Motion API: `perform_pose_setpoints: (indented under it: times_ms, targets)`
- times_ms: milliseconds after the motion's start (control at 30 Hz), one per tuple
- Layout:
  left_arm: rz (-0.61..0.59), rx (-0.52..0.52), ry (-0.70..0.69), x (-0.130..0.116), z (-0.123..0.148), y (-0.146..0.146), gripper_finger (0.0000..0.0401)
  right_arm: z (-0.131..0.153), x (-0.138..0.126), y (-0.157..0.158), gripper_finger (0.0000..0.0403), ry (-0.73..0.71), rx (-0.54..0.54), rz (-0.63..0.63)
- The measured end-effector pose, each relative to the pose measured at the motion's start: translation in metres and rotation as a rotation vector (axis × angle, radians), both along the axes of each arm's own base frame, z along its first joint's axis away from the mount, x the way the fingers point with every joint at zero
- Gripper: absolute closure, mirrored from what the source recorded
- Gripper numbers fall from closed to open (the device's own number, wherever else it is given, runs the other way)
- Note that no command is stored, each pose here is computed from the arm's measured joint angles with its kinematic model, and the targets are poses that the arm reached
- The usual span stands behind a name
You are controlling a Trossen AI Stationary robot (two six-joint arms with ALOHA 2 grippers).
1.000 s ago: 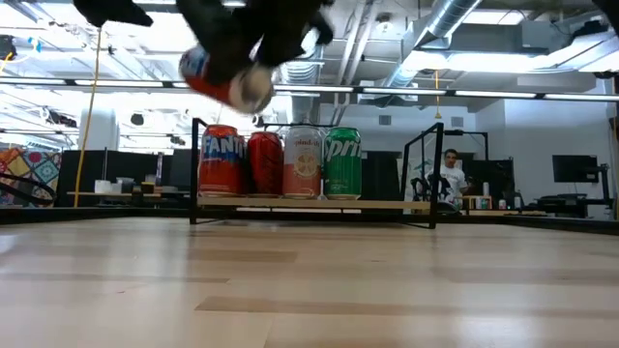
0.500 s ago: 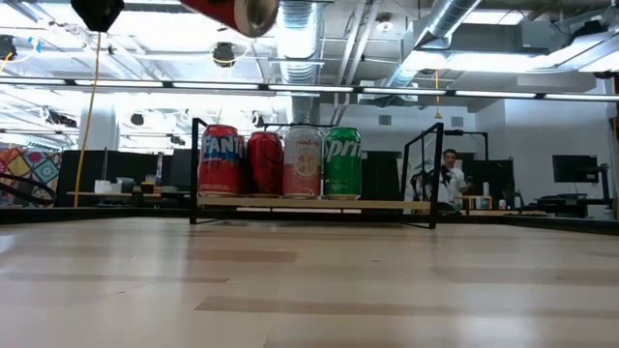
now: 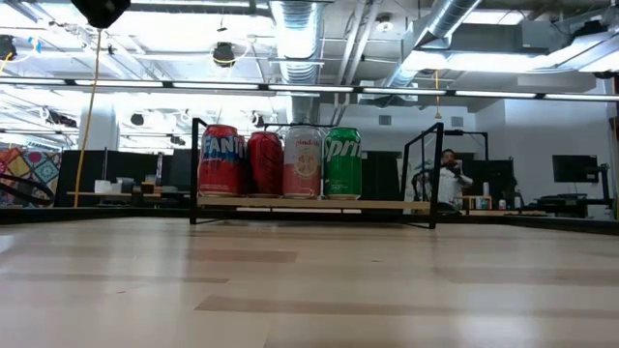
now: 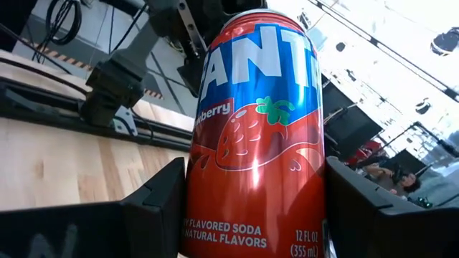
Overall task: Place canned beverage on shelf
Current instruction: Put the red soda can on the shelf
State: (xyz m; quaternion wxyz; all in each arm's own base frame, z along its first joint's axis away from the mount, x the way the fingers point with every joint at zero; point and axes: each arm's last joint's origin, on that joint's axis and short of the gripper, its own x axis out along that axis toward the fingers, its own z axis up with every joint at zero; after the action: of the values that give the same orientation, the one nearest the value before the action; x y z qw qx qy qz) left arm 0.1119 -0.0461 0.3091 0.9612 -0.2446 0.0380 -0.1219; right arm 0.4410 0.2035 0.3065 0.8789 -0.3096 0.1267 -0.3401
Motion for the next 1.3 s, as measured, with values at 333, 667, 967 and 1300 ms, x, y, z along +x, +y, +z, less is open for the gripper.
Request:
perform_pose_setpoints:
  times_ms: [333,667,967,1300]
  targets:
    - [-0.045,0.038,0.004,0.031,-0.004,-0.005,0.0060,0.000,-0.004,0.010,0.0165,0.003,-0.003,0.050]
    - [-0.093,0.141,-0.101,0.044,0.000,-0.008,0.0059,-0.010,-0.008,0.016,0.0164,0.042,0.017,0.062]
    - [-0.120,0.163,-0.069,0.055,-0.007,-0.013,0.0059,-0.012,-0.006,0.014,0.0164,0.056,0.019,0.078]
    - [-0.132,0.190,-0.021,0.066,-0.017,-0.016,0.0059,-0.022,-0.006,0.009,0.0163,0.092,0.070,0.090]
